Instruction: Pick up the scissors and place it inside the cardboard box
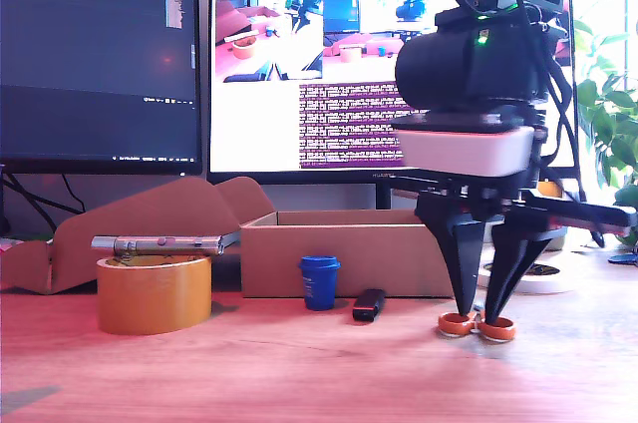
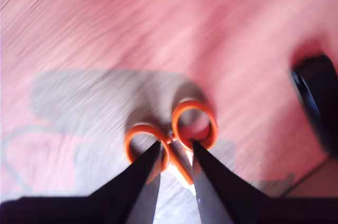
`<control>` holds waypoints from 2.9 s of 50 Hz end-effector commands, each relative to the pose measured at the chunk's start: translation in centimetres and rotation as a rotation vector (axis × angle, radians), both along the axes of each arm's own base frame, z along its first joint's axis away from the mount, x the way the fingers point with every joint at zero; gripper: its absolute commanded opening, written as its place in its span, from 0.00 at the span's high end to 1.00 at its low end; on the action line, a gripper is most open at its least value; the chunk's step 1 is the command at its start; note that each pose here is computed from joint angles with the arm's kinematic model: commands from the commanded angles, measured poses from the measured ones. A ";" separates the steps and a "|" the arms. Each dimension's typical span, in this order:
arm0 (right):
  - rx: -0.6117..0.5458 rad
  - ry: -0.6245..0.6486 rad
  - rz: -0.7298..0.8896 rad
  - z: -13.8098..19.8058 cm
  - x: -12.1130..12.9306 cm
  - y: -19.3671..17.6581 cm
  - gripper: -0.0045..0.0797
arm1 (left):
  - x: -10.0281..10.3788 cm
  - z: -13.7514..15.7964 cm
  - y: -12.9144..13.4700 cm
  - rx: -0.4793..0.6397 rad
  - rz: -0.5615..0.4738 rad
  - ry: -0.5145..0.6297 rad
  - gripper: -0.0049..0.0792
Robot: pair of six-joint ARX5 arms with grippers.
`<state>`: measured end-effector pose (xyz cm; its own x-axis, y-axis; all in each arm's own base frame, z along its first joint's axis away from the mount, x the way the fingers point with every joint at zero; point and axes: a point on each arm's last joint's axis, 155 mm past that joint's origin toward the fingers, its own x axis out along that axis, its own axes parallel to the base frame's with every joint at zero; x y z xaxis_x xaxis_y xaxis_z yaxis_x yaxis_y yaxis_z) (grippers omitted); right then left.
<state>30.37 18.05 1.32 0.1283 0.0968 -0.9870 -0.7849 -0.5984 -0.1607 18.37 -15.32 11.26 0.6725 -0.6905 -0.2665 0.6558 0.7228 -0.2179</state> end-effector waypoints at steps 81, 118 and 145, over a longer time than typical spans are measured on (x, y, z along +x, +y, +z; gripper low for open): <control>0.046 0.018 -0.112 -0.9 -0.4 2.3 0.55 | 0.0 -1.0 0.0 0.012 -0.003 0.016 0.97; 0.037 -0.050 -0.074 0.7 0.3 2.9 0.70 | 0.0 -1.0 0.0 0.012 -0.003 0.017 0.97; 0.012 -0.052 -0.041 2.4 0.5 3.2 0.64 | 0.0 -1.0 0.0 0.012 -0.003 0.017 0.97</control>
